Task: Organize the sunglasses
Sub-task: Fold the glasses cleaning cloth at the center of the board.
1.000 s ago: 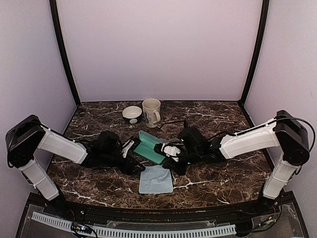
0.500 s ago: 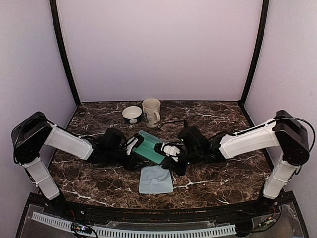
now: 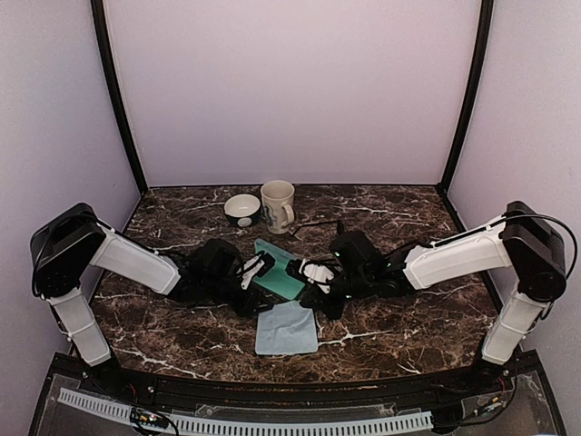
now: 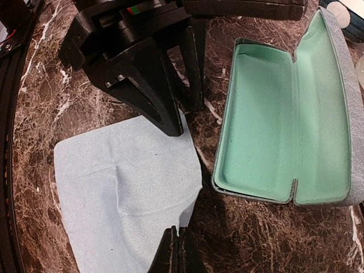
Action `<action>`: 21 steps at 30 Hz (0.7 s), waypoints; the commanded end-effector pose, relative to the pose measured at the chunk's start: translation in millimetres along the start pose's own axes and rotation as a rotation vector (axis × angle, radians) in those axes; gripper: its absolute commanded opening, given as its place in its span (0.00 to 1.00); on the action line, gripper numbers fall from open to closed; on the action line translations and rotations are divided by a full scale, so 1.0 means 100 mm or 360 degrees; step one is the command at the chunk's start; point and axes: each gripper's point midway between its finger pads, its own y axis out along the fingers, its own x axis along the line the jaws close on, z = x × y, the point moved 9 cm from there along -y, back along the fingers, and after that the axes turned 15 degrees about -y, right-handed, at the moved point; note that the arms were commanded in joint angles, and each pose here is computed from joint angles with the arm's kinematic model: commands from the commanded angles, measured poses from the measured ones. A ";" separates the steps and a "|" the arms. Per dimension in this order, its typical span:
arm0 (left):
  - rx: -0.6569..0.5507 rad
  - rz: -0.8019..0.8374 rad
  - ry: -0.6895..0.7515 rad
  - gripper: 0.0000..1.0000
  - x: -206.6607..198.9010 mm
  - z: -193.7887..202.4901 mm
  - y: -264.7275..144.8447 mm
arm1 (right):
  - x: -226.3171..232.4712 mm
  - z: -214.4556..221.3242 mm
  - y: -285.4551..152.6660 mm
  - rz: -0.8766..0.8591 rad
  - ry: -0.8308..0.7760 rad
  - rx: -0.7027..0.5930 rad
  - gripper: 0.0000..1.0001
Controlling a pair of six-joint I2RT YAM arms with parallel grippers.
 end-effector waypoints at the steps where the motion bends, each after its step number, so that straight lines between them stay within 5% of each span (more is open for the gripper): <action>1: 0.0195 -0.0128 -0.0005 0.28 0.07 0.26 0.03 | -0.02 0.03 0.03 -0.0003 0.0022 -0.0017 0.00; 21: 0.0278 -0.0191 0.0016 0.15 0.04 0.41 -0.03 | -0.03 0.04 0.06 -0.0003 0.0032 0.0003 0.00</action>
